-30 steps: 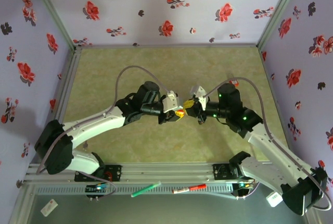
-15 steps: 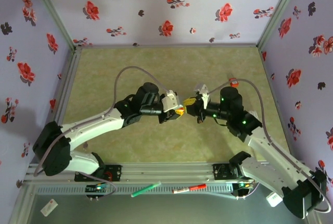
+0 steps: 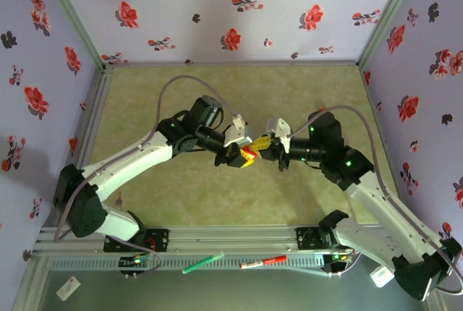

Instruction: Unlock with the key

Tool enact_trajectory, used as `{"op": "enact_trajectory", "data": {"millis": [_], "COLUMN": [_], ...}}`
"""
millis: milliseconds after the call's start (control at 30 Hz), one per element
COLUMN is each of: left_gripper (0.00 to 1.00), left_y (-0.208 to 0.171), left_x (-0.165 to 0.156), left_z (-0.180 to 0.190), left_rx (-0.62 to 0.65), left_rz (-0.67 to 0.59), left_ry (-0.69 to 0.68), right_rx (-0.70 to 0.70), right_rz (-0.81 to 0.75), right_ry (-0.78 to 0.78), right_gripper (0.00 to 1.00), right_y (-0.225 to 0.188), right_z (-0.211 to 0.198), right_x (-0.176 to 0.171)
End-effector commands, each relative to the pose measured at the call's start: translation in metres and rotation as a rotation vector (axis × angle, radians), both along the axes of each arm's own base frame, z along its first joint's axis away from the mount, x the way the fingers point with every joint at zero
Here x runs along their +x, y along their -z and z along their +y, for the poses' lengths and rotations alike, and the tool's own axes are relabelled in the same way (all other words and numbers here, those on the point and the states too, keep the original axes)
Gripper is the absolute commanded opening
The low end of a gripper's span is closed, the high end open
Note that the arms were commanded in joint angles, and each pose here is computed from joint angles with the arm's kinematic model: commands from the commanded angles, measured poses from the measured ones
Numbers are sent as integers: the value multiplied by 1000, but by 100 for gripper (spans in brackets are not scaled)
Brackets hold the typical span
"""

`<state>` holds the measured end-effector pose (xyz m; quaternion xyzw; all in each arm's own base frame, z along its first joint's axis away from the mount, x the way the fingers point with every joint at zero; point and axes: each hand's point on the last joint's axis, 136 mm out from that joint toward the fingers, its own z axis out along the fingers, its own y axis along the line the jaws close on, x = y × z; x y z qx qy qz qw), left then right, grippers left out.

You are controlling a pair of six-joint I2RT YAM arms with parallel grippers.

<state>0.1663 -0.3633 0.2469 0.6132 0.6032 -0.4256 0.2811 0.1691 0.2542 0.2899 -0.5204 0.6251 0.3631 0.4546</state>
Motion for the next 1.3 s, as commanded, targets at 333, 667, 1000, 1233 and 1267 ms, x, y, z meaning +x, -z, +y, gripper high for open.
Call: {"op": "enact_trajectory", "data": {"millis": [333,667,1000,1233,1267], "left_gripper": [0,0,0,0,0], "left_y": [-154,-159,-101,-31,-26], "left_x": [43,72,88,119,122], "left_z": [-4,-6,-6,21,24], "left_rx": [-458,-400,-250,-90,-84], "left_rz": [-206,-644,-638,-735,-755], "left_ry": [-39,-278,-278,-466,-490], "right_rx": [-158,-229,35,191,208], "right_rz": [293,376,350,421,439], "right_ry": [-303,-363,81,314,340], "right_gripper": [0,0,35,67,69], "right_y": [94,108,51,3,-1], "right_z": [22,20,14,-15,-19], "right_x": [-88,-97,-11,2,3]}}
